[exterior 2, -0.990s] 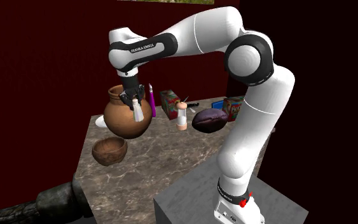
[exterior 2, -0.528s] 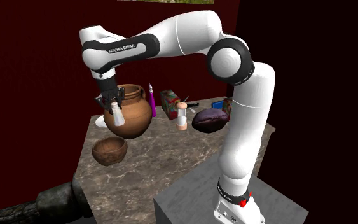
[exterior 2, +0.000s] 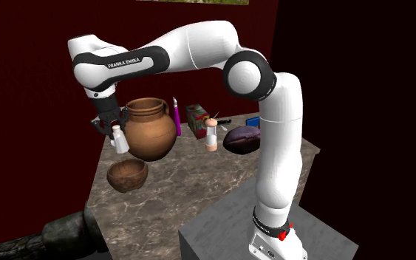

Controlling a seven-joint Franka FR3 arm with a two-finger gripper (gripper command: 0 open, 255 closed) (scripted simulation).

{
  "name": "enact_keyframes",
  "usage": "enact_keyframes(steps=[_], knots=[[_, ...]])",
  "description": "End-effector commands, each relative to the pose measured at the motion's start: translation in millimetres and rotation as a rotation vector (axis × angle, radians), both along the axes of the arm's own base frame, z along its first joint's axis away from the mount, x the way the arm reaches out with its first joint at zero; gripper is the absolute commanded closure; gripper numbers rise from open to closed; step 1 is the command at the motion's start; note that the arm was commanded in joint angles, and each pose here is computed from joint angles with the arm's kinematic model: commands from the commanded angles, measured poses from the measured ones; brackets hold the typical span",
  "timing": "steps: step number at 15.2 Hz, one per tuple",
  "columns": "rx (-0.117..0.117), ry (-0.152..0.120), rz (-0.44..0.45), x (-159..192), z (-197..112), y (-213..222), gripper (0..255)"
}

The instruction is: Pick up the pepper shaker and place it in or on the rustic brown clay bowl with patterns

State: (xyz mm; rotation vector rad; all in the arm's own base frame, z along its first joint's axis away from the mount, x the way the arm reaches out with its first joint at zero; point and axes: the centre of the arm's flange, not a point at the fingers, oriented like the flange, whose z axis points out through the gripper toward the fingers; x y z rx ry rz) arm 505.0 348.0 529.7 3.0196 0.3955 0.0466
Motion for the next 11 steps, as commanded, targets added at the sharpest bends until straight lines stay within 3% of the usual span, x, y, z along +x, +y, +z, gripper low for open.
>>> enact_keyframes(steps=[1, 11], knots=[[0.000, 0.000, 0.000, 0.7, -10.5, 1.2, 255], [0.000, 0.000, 0.000, 0.7, -63.3, 1.2, 255]])
